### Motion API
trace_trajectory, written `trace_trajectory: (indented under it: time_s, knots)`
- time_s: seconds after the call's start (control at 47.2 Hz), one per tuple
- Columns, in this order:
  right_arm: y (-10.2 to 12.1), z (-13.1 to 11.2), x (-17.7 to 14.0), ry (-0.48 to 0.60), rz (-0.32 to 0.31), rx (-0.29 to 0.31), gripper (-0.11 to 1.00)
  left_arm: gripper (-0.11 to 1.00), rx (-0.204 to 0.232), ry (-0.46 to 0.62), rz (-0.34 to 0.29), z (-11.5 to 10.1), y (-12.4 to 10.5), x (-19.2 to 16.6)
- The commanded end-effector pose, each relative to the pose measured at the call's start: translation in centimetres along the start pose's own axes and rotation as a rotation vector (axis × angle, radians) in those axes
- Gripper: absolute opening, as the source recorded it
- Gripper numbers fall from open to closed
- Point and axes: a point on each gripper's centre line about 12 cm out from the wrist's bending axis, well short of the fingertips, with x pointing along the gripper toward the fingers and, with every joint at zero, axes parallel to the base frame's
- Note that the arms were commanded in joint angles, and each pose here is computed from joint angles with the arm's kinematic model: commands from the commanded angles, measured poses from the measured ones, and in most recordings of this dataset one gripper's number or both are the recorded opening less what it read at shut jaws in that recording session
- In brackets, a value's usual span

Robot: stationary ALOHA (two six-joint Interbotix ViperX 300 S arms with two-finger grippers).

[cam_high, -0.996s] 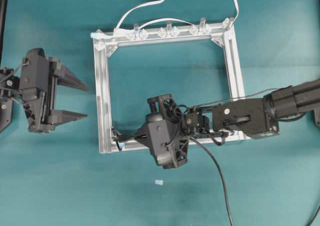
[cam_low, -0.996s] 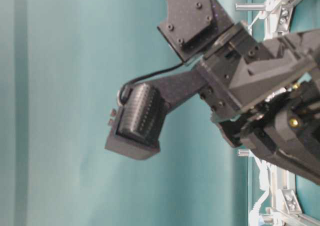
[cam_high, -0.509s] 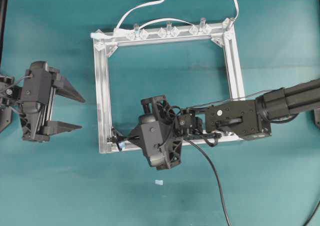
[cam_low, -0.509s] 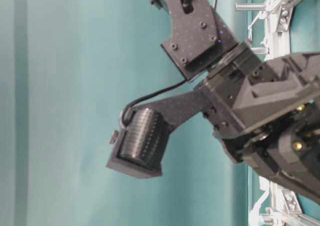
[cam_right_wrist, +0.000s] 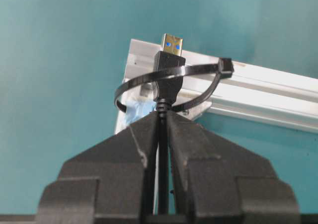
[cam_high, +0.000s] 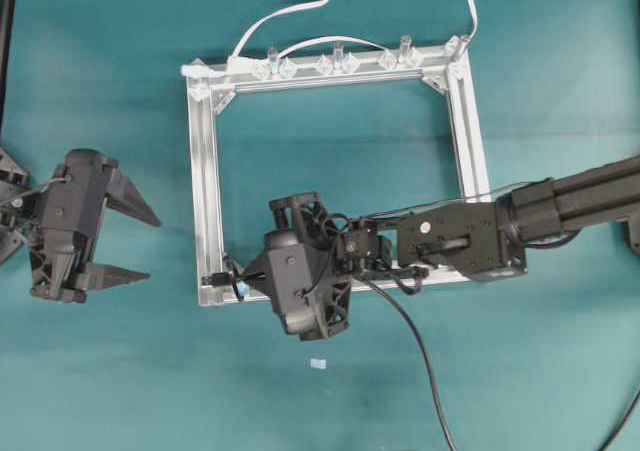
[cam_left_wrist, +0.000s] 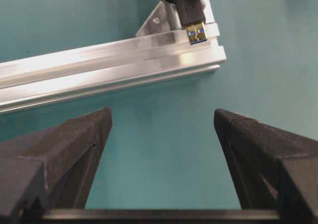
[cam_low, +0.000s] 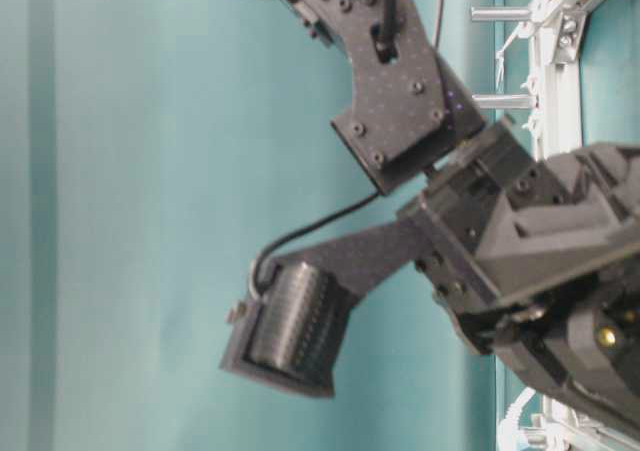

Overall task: Insert the wire through the string loop located on the left side.
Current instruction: 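Move the left gripper to the plug tip emerging from the loop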

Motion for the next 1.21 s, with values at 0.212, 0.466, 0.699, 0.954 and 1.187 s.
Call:
trace_trajectory:
  time_s: [0.212,0.466,0.699,0.954,1.187]
  knots:
    - [0.0,2.5,-0.2,-0.063,0.000,-0.014,0.09,0.87,0.001,-0.025,-0.015,1.1,-0.5,-0.2]
    - [0.0,2.5,-0.2,-0.062,0.001,-0.014,0.09,0.87,0.001,-0.026,-0.015,1.2,-0.5,-0.2]
    - [0.0,2.5,-0.2,-0.063,0.000,-0.014,0.09,0.87,0.002,-0.037,-0.019,1.7,-0.6,-0.3]
    - [0.0,2.5,-0.2,-0.066,-0.001,-0.014,0.09,0.87,-0.051,-0.033,-0.045,1.8,-1.5,-0.2]
    - [0.0,2.5,-0.2,-0.067,0.001,-0.031,0.09,0.87,-0.145,-0.008,-0.082,1.1,-2.6,-0.1]
